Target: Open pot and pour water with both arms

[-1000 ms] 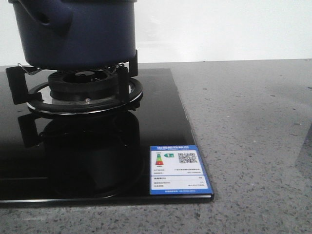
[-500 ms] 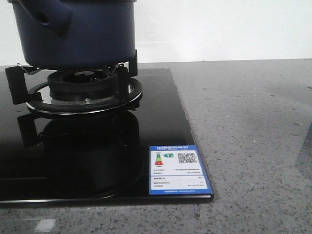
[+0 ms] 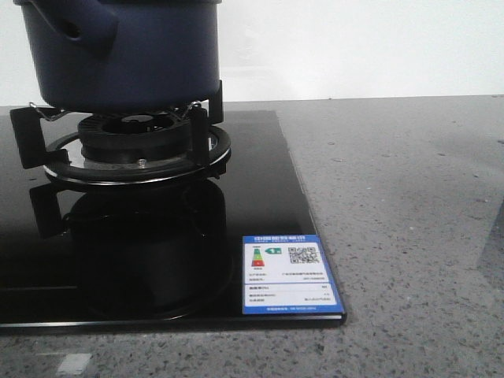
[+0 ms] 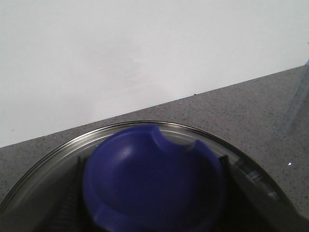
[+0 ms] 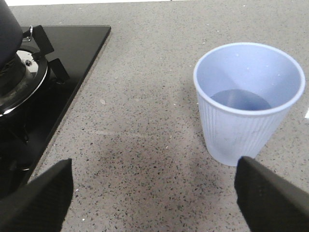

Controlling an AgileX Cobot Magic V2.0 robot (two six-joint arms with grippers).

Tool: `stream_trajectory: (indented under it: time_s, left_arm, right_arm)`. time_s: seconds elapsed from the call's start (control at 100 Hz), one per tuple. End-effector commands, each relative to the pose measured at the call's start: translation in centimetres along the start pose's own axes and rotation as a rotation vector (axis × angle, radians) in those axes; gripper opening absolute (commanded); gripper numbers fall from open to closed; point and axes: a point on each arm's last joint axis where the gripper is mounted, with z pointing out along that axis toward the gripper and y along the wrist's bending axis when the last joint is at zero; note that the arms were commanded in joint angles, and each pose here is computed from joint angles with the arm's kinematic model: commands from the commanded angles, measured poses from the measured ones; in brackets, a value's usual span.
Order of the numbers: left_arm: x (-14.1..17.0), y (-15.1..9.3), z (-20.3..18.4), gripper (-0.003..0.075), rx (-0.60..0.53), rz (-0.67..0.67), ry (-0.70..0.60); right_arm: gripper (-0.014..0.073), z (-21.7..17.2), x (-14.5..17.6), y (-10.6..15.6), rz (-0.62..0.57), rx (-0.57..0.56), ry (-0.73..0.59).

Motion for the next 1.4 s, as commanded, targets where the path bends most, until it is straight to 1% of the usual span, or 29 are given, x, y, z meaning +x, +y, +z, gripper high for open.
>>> stream_trajectory:
  time_s: [0.0,0.22,0.41,0.51,0.72,0.95,1.03,1.17,1.39]
  left_arm:
    - [-2.6,-0.1,-1.1,0.0356,-0.021,0.001,-0.137]
    - [-2.9,-0.1,-1.5,0.0356,-0.020,0.001,-0.151]
    - [-4.2,-0.1,-3.4,0.0357,-0.018,0.000,-0.208]
    - [-4.9,0.3,-4.5,0.0357,-0.031,-0.003,-0.242]
    - [-6.2,2.3,-7.1,0.0358,-0.101,-0.012,-0.295]
    - [-6.8,5.1,-9.6,0.0358,-0.205,-0.022,-0.311]
    - [-7.1,5.7,-10.6,0.0358,-0.241,-0.024,-0.334]
    - [-7.5,6.3,-11.7,0.0358,-0.275,-0.023,-0.362]
    - [-7.6,6.3,-11.9,0.0358,-0.277,-0.022,-0.368]
  right_arm:
    - [0.0591,-0.3,-1.6,0.1,-0.019,0.004,-0.086]
    - [0.0591,-0.3,-1.6,0.1,-0.021,0.005,-0.085]
    - [0.0591,-0.3,-1.6,0.0,-0.034,0.012,-0.085]
    - [0.0591,-0.3,-1.6,0.0,-0.041,0.017,-0.088]
    - [0.0591,-0.3,-1.6,-0.5,-0.091,0.065,-0.085]
    - [0.0591,-0.3,-1.5,-1.6,-0.081,0.160,-0.080]
    - [0.0591,0.1,-1.1,-1.9,-0.075,0.177,-0.084]
    - [0.0591,1.2,0.1,-2.2,-0.050,0.179,-0.143]
    - [0.0591,2.7,2.5,-2.9,-0.043,0.202,-0.231]
